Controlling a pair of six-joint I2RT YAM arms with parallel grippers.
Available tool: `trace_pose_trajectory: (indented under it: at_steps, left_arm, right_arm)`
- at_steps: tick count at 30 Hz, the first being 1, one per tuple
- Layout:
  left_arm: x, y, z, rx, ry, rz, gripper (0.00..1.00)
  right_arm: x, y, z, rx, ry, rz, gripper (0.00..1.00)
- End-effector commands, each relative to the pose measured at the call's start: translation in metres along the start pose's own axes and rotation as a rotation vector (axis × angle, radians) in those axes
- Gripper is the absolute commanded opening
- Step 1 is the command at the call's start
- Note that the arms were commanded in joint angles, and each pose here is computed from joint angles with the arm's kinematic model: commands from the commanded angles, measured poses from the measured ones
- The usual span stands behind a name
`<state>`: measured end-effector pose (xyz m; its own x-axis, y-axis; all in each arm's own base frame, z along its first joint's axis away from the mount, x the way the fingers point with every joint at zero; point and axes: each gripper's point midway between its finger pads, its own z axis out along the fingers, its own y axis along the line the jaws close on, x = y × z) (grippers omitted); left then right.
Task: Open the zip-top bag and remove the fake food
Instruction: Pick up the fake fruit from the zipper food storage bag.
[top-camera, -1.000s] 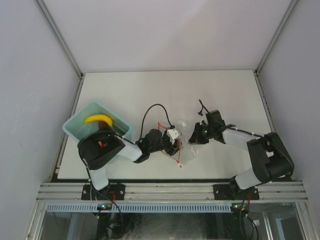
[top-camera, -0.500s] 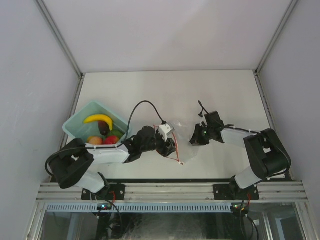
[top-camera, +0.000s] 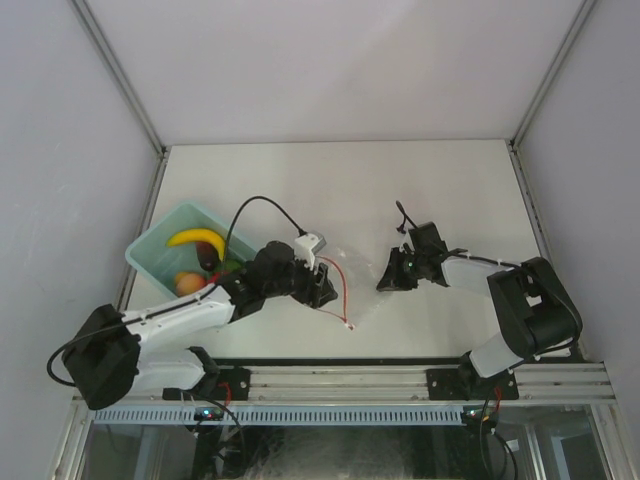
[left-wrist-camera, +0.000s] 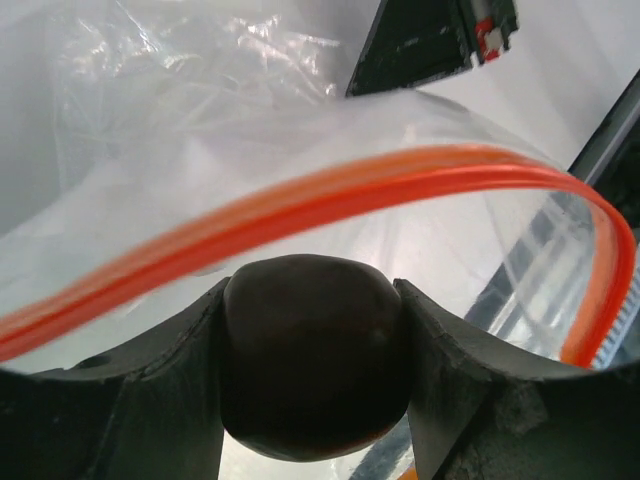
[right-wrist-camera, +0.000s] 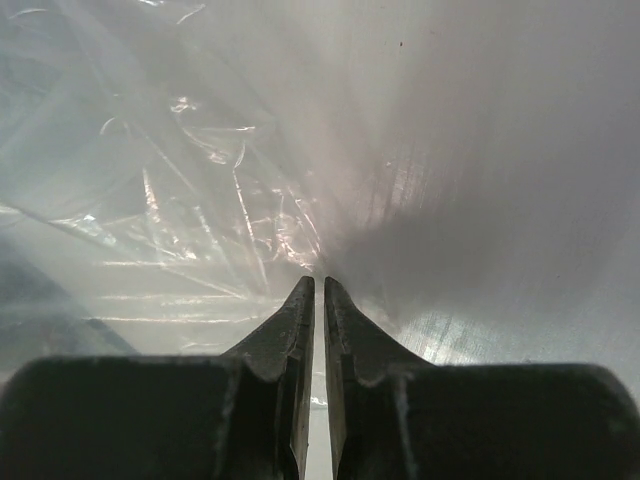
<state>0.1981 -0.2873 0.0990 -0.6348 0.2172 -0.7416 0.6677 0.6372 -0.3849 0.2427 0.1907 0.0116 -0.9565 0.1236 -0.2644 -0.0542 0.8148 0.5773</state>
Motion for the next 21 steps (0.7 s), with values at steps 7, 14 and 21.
trace_pose_trajectory:
  at_steps: [7, 14, 21]
  left_arm:
    - [-0.067, -0.002, -0.029, -0.031, -0.327, -0.233, 0.26]
    - [-0.068, -0.002, -0.024, 0.011, -0.381, -0.364, 0.25]
    - [-0.070, -0.018, -0.008, 0.146, -0.388, -0.441, 0.22]
  right_arm:
    - [-0.024, 0.009, -0.005, -0.008, -0.085, -0.045, 0.08]
    - [-0.048, 0.046, -0.042, -0.086, -0.241, -0.178, 0.11]
    - [-0.053, 0.088, -0.092, -0.236, -0.374, -0.357, 0.18]
